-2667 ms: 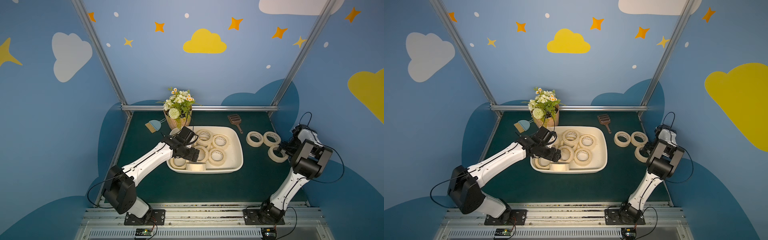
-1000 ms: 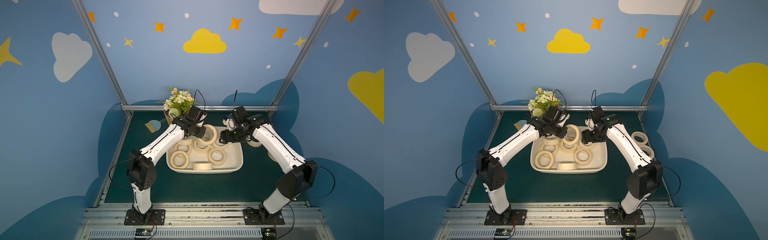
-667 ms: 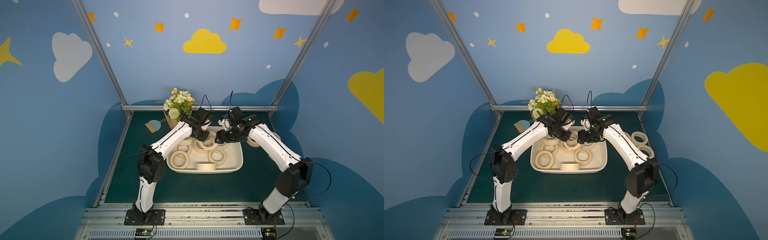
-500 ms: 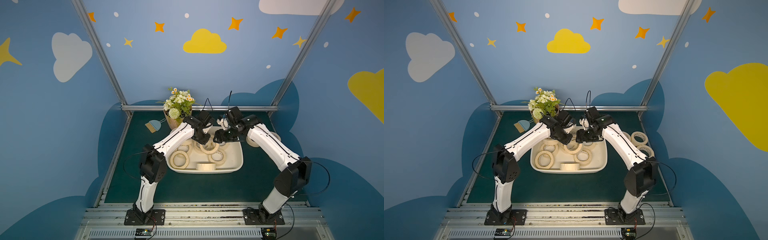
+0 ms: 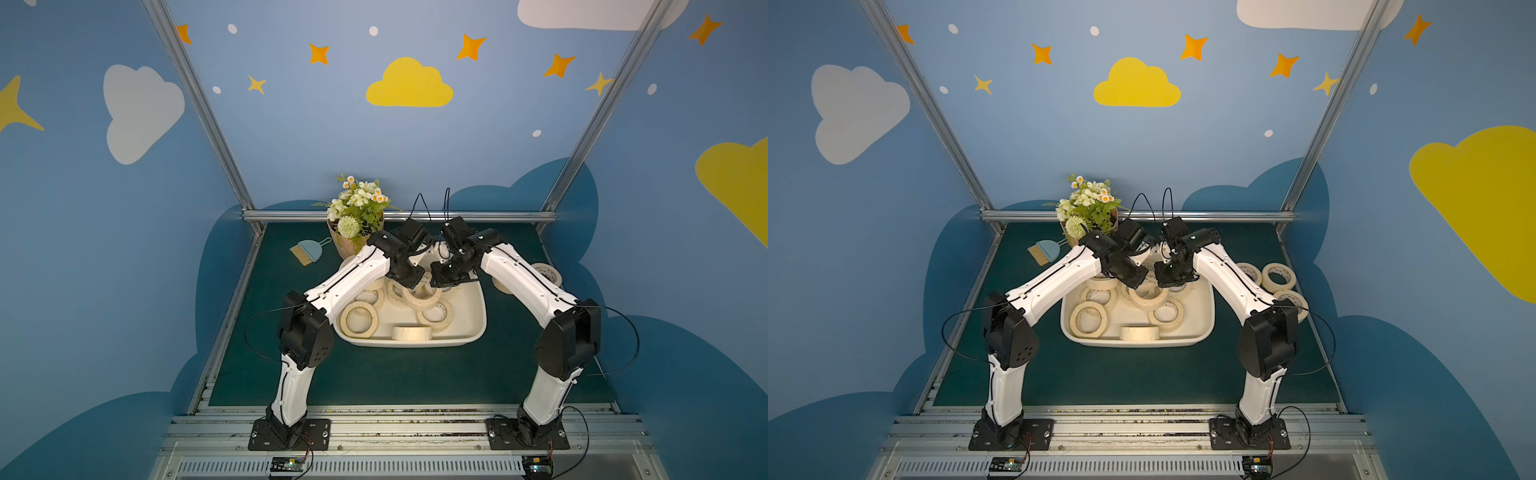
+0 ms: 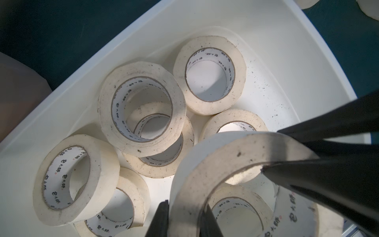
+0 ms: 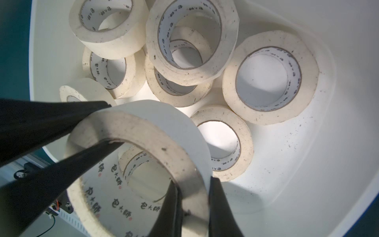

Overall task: Take out the art tape in the storage box
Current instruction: Pick up the art tape from the storage box, then place the art tape at the center of the board.

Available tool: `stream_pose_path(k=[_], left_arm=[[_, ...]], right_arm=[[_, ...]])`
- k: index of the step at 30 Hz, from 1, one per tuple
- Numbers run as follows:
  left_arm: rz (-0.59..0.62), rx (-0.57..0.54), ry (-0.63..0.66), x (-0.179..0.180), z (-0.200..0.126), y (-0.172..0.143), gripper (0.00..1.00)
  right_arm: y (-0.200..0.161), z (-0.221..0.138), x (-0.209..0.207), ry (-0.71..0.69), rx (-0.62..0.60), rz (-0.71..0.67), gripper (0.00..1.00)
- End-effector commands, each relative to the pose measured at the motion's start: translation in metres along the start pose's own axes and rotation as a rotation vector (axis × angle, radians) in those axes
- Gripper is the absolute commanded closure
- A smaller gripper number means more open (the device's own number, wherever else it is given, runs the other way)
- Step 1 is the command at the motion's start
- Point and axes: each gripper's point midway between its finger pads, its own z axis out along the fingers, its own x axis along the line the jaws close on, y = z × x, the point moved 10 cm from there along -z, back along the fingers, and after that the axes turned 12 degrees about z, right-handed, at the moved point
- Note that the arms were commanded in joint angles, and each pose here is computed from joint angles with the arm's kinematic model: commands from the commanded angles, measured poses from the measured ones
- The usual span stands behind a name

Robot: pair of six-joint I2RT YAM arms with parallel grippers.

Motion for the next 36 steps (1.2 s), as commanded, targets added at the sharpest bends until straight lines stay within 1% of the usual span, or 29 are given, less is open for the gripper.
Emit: stream_pose_path(k=[1,2,3,5,7,8,10,14,16,20,25,28,30,33,36], left_arm=[[-0.01,-0.074,-0.02,-0.004,-0.026,0.005,0.86],[-0.008,-0.087,-0.023,-0.004,-0.029,0.004,0.78],[-0.006,-0.103,-0.029,-0.005,-0.03,0.004,0.67],[-0.001,-0.14,-0.028,-0.006,-0.036,0.003,0.45],[-0.001,-0.181,-0.007,-0.006,-0.042,0.0,0.2],[0.004,-0.196,0.004,-0.005,-0.045,-0.002,0.11],[0.026,-0.231,0.041,-0.004,-0.05,-0.007,0.0],[0.047,-0.213,0.132,0.001,-0.054,-0.017,0.0],[0.051,-0.202,0.152,0.003,-0.055,-0.022,0.0],[0.053,-0.193,0.128,0.001,-0.053,-0.03,0.0],[0.037,-0.128,0.079,-0.003,-0.035,-0.04,0.0],[0.009,-0.094,0.057,-0.005,-0.027,-0.047,0.02],[-0.016,-0.072,0.045,-0.006,-0.022,-0.054,0.05],[-0.043,-0.051,0.017,-0.009,-0.02,-0.064,0.08],[-0.052,-0.035,0.008,-0.011,-0.021,-0.073,0.07]], right_arm=[[0.007,-0.008,-0.002,0.02,-0.038,0.033,1.0],[0.008,-0.009,-0.004,0.02,-0.041,0.036,1.0],[0.007,-0.01,-0.005,0.016,-0.043,0.038,1.0],[0.008,-0.013,-0.009,0.006,-0.049,0.045,1.0],[0.008,-0.016,-0.015,-0.011,-0.056,0.055,1.0],[0.007,-0.018,-0.018,-0.012,-0.059,0.062,1.0],[0.006,-0.024,-0.026,-0.011,-0.068,0.081,1.0],[-0.002,-0.043,-0.044,-0.039,-0.091,0.119,1.0],[-0.009,-0.056,-0.062,-0.099,-0.113,0.148,1.0],[-0.028,-0.077,-0.113,-0.289,-0.14,0.242,1.0],[-0.055,-0.096,-0.188,-0.38,-0.152,0.454,1.0],[-0.067,-0.093,-0.231,-0.423,-0.108,0.616,1.0],[-0.071,-0.085,-0.249,-0.386,-0.104,0.696,1.0],[-0.069,-0.064,-0.271,-0.398,-0.086,0.749,1.0],[-0.065,-0.039,-0.291,-0.394,-0.056,0.788,1.0]])
